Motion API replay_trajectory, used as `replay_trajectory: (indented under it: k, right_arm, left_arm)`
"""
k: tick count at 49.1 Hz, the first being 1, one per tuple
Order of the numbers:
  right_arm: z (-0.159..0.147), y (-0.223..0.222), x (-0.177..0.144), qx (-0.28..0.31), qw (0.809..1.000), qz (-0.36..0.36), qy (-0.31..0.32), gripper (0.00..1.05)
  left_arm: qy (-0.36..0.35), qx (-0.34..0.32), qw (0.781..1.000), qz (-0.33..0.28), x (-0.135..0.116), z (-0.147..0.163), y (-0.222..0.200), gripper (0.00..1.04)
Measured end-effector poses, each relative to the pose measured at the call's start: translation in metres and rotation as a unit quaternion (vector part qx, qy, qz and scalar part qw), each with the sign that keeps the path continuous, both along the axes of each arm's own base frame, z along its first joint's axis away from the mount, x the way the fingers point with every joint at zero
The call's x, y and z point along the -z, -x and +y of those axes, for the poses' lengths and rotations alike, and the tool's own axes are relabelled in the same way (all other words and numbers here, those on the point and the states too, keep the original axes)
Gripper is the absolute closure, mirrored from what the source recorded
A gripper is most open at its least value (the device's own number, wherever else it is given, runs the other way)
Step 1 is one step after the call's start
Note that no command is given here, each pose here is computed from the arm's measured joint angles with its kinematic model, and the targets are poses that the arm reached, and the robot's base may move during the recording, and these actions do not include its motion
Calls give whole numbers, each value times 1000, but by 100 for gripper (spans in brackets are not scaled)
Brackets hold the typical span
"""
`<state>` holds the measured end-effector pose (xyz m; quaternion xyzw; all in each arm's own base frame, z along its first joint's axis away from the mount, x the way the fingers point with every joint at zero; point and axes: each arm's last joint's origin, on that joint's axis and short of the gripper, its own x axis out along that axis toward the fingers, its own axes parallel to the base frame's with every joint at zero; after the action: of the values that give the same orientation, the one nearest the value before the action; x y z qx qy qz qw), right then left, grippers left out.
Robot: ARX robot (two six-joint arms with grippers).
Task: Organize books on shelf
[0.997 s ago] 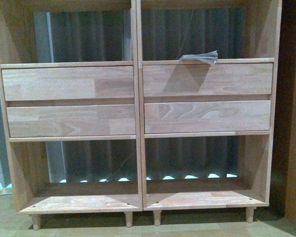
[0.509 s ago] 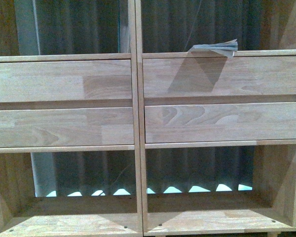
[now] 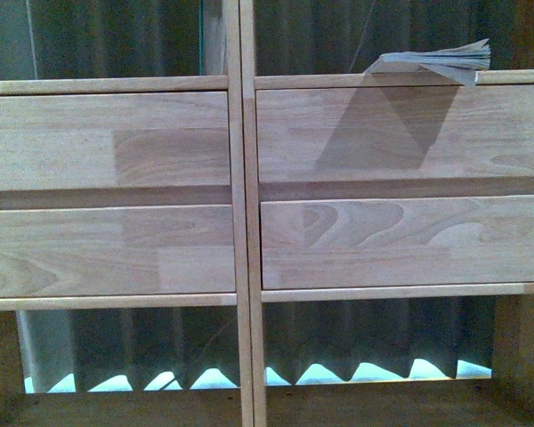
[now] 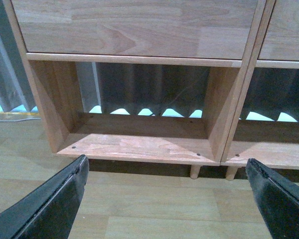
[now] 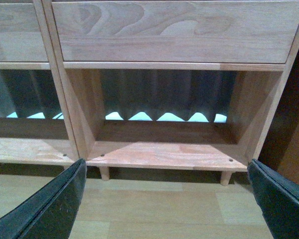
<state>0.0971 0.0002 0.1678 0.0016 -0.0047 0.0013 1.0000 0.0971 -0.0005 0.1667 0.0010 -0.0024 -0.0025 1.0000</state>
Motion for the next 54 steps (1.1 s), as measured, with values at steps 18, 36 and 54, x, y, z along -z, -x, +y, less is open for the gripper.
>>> replay_trajectory:
  k: [18, 36, 54]
  right_arm:
    - [0, 0, 0, 0, 1000, 0, 0, 7]
    - [0, 0, 0, 0, 1000, 0, 0, 7]
    - [0, 0, 0, 0, 1000, 0, 0, 7]
  left_arm:
    - [0, 0, 1000, 0, 0, 0, 0, 7]
    - [0, 0, 1000, 0, 0, 0, 0, 7]
    - [0, 0, 1000, 0, 0, 0, 0, 7]
